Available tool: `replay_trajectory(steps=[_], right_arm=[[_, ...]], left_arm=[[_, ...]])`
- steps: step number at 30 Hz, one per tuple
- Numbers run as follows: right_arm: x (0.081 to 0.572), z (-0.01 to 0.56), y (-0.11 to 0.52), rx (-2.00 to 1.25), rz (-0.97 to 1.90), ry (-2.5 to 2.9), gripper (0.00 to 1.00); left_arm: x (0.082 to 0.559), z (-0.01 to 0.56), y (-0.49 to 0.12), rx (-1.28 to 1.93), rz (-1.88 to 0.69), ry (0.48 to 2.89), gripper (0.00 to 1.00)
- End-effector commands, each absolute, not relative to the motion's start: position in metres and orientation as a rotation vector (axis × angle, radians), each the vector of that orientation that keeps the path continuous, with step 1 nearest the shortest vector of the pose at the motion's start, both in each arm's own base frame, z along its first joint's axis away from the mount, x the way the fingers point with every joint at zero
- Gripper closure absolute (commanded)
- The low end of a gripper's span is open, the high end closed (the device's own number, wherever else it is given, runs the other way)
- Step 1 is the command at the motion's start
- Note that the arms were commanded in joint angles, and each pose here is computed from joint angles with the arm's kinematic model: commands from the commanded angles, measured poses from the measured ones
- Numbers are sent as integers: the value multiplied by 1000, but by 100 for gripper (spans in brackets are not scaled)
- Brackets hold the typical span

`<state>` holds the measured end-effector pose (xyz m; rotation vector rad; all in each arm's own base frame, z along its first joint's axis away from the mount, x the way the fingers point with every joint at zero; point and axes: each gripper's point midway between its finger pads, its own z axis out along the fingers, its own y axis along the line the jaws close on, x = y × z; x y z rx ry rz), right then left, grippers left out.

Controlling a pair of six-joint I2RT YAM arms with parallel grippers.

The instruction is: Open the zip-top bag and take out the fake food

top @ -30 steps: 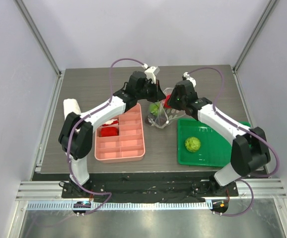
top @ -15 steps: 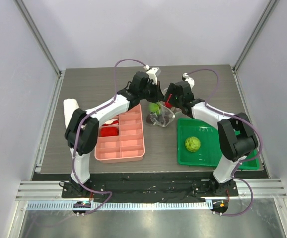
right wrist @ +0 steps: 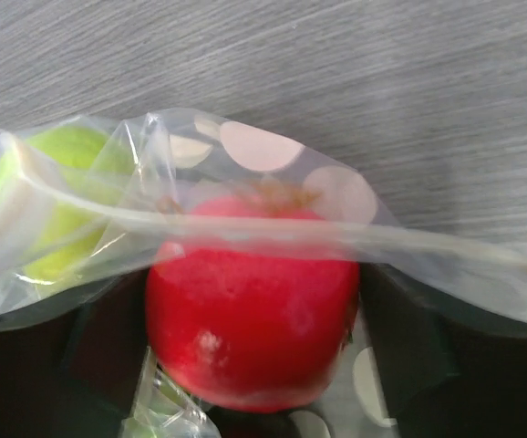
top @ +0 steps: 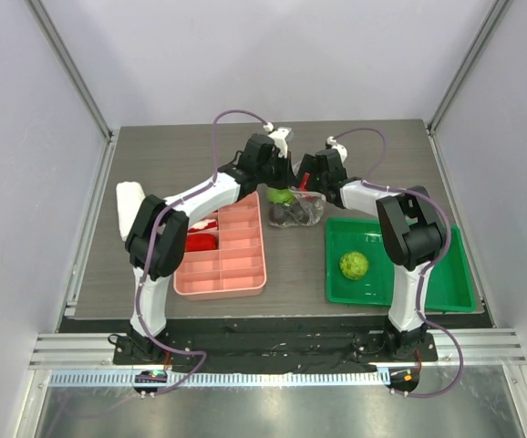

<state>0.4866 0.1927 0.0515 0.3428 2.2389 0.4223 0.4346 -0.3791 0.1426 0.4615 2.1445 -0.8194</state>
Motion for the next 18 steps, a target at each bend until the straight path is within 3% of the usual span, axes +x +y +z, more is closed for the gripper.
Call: replay_trajectory(steps=[1,2,3,6,10,13,18], right_arm=[[501,63,195,293,415,2178,20],[500,63,195,290,411,2180,24],[496,69,192,285,408,2177,36],[487,85,188,276,392,2191,50],[468,136,174,279,349,2182,53],[449,160,167,256,347,2187,66],[423,188,166,238,414,2178,69]], left_arm=[[437,169,-389,496,-855,2072,100],[437,170,-389,497,-855,2071,100],[438,170,-388,495,-854,2070,100],[438,172,-386,499,-845,2068,100],[440,169,-377,474,-835,2081,100],[443,173,-369,446,-834,2071,100],[441,177,-366,424,-856,2070,100]])
